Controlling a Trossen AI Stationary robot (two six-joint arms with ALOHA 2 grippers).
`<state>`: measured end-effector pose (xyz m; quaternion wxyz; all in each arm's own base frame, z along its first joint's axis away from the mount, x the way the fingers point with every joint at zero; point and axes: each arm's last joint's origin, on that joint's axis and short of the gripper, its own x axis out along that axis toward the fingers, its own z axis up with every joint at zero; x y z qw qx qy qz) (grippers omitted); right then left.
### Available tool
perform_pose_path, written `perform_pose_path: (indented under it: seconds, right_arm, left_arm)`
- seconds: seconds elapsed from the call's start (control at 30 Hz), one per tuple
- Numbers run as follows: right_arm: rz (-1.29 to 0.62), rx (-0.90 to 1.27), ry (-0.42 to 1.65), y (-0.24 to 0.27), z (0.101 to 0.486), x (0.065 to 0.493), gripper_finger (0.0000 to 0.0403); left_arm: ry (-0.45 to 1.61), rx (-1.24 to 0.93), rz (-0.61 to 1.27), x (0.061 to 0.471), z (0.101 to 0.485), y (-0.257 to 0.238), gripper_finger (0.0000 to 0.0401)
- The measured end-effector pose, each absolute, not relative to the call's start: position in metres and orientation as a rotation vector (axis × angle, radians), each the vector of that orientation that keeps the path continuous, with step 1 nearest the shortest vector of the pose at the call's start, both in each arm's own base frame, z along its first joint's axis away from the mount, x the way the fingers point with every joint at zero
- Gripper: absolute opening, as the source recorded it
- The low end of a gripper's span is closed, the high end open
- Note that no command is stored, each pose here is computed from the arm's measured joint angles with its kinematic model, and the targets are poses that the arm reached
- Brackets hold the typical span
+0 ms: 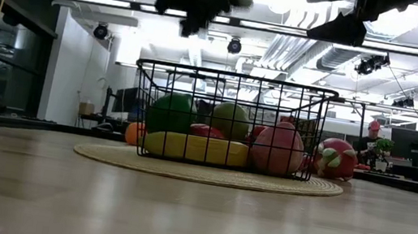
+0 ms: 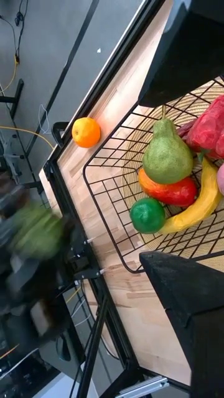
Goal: Build produce basket
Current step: Put the violet grapes into the wire basket, then put the dragon fruit into the wire basket
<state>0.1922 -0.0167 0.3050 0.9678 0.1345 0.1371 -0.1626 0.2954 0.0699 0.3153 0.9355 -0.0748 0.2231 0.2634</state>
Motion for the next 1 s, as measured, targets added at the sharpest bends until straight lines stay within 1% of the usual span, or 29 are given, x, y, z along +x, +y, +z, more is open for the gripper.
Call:
perform_pose_path:
  seconds: [0.13, 0.33, 0.43, 0.57, 0.7, 0.9, 1.0]
  right_arm:
    - [-0.329, 0.272, 0.277, -0.017, 0.305, 0.192, 0.0387]
    - [-0.330, 0.276, 0.278, -0.017, 0.305, 0.192, 0.0387]
    - [-0.329, 0.272, 0.279, -0.017, 0.305, 0.192, 0.0387]
    - [-0.329, 0.273, 0.278, -0.017, 0.305, 0.192, 0.0387]
    - [-0.330, 0.279, 0.277, -0.017, 0.305, 0.192, 0.0387]
    - [-0.330, 0.279, 0.277, -0.017, 0.305, 0.192, 0.0387]
    - [-0.330, 0.278, 0.277, -0.017, 0.305, 0.192, 0.0387]
  left_arm:
    - [0.573, -0.158, 0.575, 0.313, 0.287, 0.088, 0.0143]
    - [0.799, -0.202, 0.550, 0.321, 0.243, 0.103, 0.0143]
    - [0.869, -0.232, 0.544, 0.325, 0.226, 0.107, 0.0143]
    - [0.907, -0.253, 0.547, 0.329, 0.212, 0.111, 0.0148]
    - [0.900, -0.267, 0.534, 0.329, 0.212, 0.114, 0.0184]
    - [0.869, -0.286, 0.515, 0.323, 0.224, 0.115, 0.0264]
    - [0.837, -0.303, 0.484, 0.320, 0.234, 0.115, 0.0297]
